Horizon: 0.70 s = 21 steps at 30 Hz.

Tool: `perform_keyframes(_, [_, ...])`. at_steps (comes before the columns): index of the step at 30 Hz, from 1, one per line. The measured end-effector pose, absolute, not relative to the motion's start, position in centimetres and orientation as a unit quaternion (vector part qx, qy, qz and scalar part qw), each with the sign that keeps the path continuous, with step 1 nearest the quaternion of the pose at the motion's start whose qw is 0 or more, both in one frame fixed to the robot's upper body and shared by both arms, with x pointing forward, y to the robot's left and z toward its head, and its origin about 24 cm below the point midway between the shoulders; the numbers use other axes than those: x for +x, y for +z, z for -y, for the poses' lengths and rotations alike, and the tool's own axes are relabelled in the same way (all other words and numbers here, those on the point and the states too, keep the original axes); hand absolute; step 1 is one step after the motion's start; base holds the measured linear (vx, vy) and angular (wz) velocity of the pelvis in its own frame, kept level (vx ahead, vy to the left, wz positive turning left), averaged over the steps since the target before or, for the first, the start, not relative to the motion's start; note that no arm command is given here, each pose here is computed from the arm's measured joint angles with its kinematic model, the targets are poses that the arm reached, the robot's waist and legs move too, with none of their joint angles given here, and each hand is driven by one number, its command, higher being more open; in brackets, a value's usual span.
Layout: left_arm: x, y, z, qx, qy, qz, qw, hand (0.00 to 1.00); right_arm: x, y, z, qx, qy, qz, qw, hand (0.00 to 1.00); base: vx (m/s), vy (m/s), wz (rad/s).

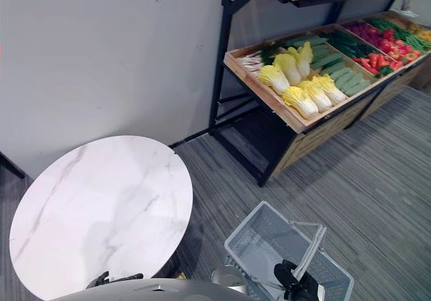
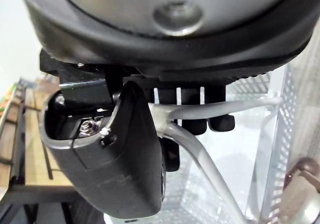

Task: Pick vegetable in the basket

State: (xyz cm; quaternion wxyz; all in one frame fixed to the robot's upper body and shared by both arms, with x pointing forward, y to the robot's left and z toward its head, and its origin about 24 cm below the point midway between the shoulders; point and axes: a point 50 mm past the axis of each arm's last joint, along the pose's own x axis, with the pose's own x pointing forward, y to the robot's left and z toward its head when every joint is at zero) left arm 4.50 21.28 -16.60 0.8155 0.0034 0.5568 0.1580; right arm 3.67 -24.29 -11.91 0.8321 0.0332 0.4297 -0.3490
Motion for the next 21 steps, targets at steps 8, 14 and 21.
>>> perform_keyframes(8, [5.3, -16.1, -23.1, 0.008, 0.191, -0.540, 0.819, 1.00, 5.7, -11.7, 23.2, 0.049, -0.332, -0.411, 0.847, 0.00, -0.05, -0.023, -0.49])
perform_keyframes(14, [6.7, -15.9, -23.4, -0.019, 0.221, -0.519, 0.825, 1.00, 16.3, -9.7, 22.2, 0.021, -0.219, -0.328, 0.919, 0.00, 0.04, -0.084, -1.05])
perform_keyframes(21, [7.0, -16.1, -22.4, -0.018, 0.200, -0.524, 0.828, 1.00, 14.9, -9.9, 24.1, -0.045, -0.199, -0.348, 0.915, 0.00, -0.02, -0.160, -0.09])
